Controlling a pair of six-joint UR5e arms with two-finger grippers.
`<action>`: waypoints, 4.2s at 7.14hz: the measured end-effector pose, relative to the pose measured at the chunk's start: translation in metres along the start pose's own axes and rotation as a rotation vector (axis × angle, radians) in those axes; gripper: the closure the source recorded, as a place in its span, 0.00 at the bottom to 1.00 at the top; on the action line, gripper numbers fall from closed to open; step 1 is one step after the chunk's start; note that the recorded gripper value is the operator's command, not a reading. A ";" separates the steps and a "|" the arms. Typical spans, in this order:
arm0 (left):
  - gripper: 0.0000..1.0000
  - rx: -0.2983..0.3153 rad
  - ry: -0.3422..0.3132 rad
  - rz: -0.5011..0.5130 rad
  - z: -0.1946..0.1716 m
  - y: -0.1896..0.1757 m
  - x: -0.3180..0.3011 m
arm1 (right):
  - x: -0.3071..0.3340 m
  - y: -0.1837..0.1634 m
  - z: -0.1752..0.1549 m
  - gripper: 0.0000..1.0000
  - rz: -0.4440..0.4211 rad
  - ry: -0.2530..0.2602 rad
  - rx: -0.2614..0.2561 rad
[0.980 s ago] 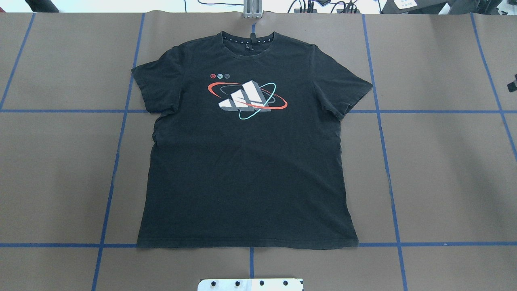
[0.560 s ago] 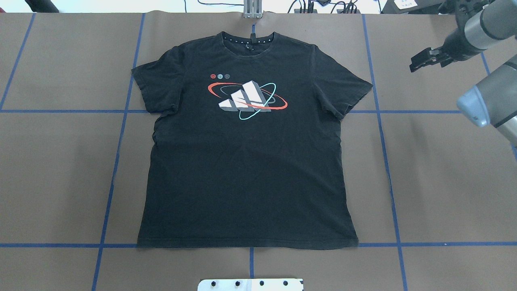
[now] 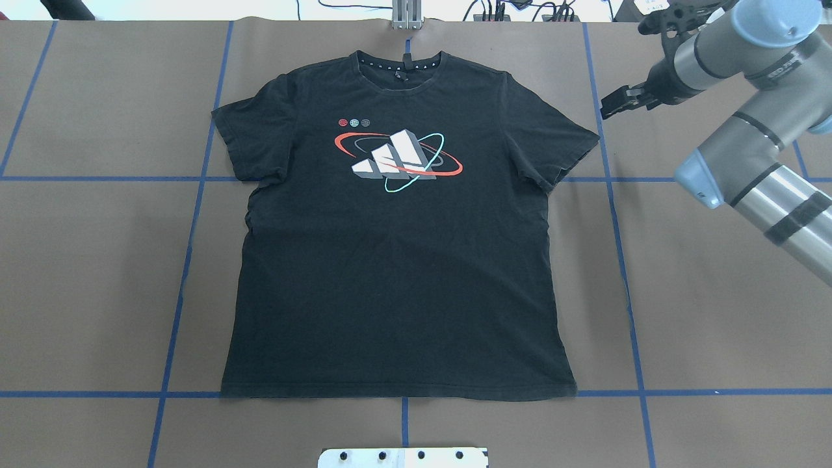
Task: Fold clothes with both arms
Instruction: 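Move the right gripper down to the sleeve nearest it and grasp it, then fold the grasped sleeve inward over the logo with the right gripper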
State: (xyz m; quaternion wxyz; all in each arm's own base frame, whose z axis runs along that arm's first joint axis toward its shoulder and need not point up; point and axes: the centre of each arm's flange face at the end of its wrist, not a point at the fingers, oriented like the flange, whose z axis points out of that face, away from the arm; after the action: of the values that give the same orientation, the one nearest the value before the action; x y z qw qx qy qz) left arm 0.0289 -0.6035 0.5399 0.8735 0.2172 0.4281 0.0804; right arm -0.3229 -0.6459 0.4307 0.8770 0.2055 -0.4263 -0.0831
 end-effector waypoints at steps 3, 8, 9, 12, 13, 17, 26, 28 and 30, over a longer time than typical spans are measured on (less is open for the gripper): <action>0.00 0.077 0.030 -0.079 0.007 0.006 -0.008 | -0.001 0.010 0.045 0.08 -0.060 0.024 0.058; 0.00 0.087 0.040 -0.100 0.008 0.007 -0.008 | 0.001 0.024 0.067 0.46 -0.067 0.058 0.040; 0.00 0.087 0.040 -0.101 0.008 0.007 -0.008 | 0.000 0.024 0.068 0.50 -0.067 0.060 0.040; 0.00 0.088 0.040 -0.102 0.007 0.007 -0.008 | 0.003 0.026 0.069 0.49 -0.064 0.063 0.035; 0.00 0.088 0.040 -0.102 0.007 0.007 -0.008 | 0.004 0.027 0.070 0.48 -0.063 0.064 0.032; 0.00 0.091 0.043 -0.099 0.005 0.006 -0.005 | 0.007 0.028 0.069 0.44 -0.053 0.066 0.026; 0.00 0.091 0.045 -0.098 0.005 0.006 -0.004 | 0.006 0.029 0.068 1.00 -0.042 0.049 0.003; 0.00 0.090 0.045 -0.098 0.006 0.005 -0.004 | 0.004 0.026 0.066 1.00 -0.041 0.045 0.009; 0.00 0.090 0.044 -0.099 0.006 0.005 -0.005 | -0.006 0.018 0.053 1.00 -0.030 0.007 0.019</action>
State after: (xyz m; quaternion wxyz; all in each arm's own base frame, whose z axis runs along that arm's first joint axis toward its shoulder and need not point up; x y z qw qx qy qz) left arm 0.0306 -0.6021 0.5485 0.8561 0.2332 0.4606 0.0227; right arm -0.3683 -0.6426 0.4635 0.8752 0.2204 -0.4209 -0.0916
